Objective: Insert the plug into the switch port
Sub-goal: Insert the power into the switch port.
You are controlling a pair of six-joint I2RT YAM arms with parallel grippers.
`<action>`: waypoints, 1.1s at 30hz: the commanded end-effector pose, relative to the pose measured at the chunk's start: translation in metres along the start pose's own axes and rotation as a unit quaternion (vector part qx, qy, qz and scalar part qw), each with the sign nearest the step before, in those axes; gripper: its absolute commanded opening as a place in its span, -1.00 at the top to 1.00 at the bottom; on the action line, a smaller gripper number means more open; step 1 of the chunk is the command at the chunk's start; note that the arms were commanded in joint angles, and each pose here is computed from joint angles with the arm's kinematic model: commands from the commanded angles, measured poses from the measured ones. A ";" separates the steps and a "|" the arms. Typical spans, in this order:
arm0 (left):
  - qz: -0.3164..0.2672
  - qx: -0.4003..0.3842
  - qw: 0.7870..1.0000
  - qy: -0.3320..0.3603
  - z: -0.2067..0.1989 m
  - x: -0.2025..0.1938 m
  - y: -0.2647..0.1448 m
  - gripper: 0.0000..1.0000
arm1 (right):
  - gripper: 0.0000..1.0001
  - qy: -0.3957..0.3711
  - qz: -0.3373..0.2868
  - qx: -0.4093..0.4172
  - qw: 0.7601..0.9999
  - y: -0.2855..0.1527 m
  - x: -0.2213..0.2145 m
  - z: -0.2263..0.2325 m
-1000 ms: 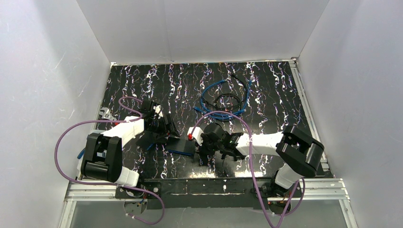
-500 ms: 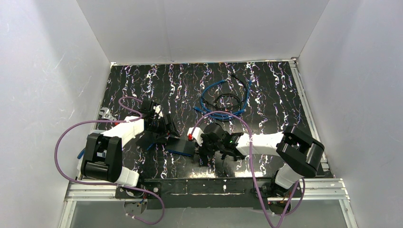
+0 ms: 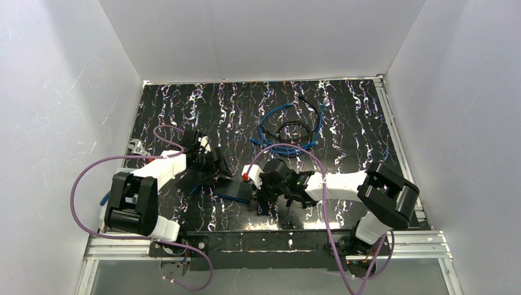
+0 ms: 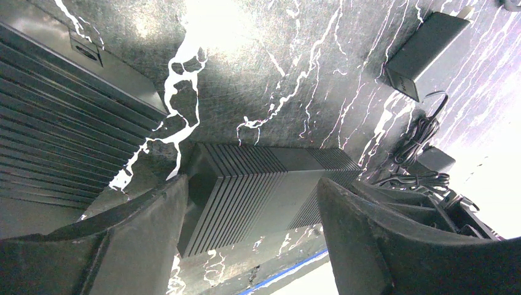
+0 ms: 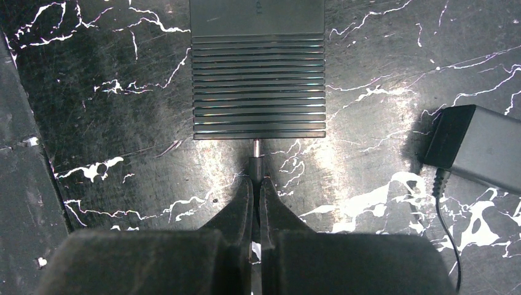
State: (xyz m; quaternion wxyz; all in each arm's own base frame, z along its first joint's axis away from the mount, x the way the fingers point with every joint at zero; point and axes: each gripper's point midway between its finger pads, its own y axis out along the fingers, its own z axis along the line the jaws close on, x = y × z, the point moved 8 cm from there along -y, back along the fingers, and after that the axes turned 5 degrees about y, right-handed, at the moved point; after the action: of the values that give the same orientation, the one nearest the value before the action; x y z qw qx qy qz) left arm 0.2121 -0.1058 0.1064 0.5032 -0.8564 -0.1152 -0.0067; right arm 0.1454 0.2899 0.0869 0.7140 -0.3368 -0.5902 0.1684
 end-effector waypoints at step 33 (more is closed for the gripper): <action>0.006 0.011 1.000 -0.006 0.002 -0.008 -0.005 -0.49 | 0.97 -0.001 -0.039 0.018 0.999 0.001 0.024 0.010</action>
State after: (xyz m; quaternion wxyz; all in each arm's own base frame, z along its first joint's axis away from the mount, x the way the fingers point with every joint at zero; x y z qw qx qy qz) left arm 0.2114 -0.1046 0.1055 0.5097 -0.8524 -0.1171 -0.0031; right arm 0.1390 0.2933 0.0857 0.7216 -0.3305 -0.5819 0.1772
